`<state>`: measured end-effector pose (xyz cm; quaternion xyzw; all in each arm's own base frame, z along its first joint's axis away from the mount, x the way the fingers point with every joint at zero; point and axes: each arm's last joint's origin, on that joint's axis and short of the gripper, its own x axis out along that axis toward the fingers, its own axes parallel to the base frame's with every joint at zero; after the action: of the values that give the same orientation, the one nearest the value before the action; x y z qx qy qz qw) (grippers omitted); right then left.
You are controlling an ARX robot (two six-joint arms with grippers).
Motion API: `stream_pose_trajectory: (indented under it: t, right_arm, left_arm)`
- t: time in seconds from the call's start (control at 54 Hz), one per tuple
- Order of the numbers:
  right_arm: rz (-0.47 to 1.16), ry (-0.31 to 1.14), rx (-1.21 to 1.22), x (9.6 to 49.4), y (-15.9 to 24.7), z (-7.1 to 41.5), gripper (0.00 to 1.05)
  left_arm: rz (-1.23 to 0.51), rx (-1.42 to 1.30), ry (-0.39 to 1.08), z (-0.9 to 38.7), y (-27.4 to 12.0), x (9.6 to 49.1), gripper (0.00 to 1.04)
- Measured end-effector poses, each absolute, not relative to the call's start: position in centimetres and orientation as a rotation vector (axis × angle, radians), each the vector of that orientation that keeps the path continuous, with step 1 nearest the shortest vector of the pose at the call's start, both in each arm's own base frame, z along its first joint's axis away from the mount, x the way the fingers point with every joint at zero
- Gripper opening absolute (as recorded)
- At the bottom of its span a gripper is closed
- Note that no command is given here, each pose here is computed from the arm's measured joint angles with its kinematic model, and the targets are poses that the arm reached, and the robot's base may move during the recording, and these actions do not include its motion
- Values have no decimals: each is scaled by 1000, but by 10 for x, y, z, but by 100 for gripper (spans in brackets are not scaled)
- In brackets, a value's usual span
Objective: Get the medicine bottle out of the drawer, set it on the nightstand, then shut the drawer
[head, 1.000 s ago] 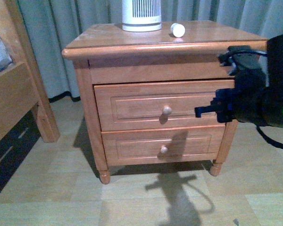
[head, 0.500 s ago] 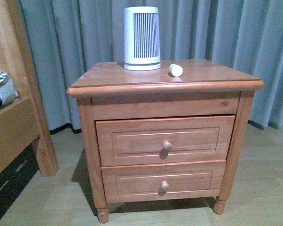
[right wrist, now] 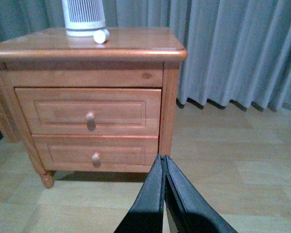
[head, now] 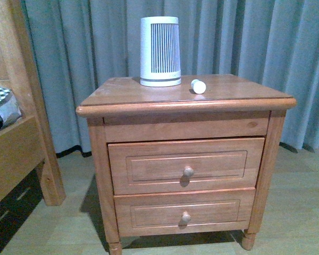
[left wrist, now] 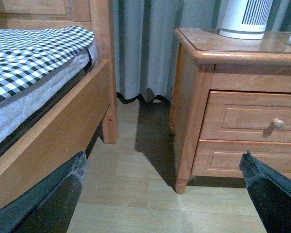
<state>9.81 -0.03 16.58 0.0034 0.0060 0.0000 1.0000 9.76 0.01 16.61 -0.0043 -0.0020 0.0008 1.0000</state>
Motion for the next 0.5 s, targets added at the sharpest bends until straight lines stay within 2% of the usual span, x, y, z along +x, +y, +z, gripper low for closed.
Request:
stream_pose_trajectory:
  t: [0.278,0.352,0.444,0.5]
  right_arm:
    - [0,-3,6,97,0,167,3]
    - [0,-3,4,97,0,167,16]
    - [0,-3,4,97,0,167,42]
    - [0,-3,4,97,0,167,54]
  left_arm:
    - [1,-8,-4,166,0,98,98]
    - [1,-8,-4,166,0,98,98]
    - [1,-8,-4,166,0,98,98]
    - [1,-8,-4,166,0,98,98]
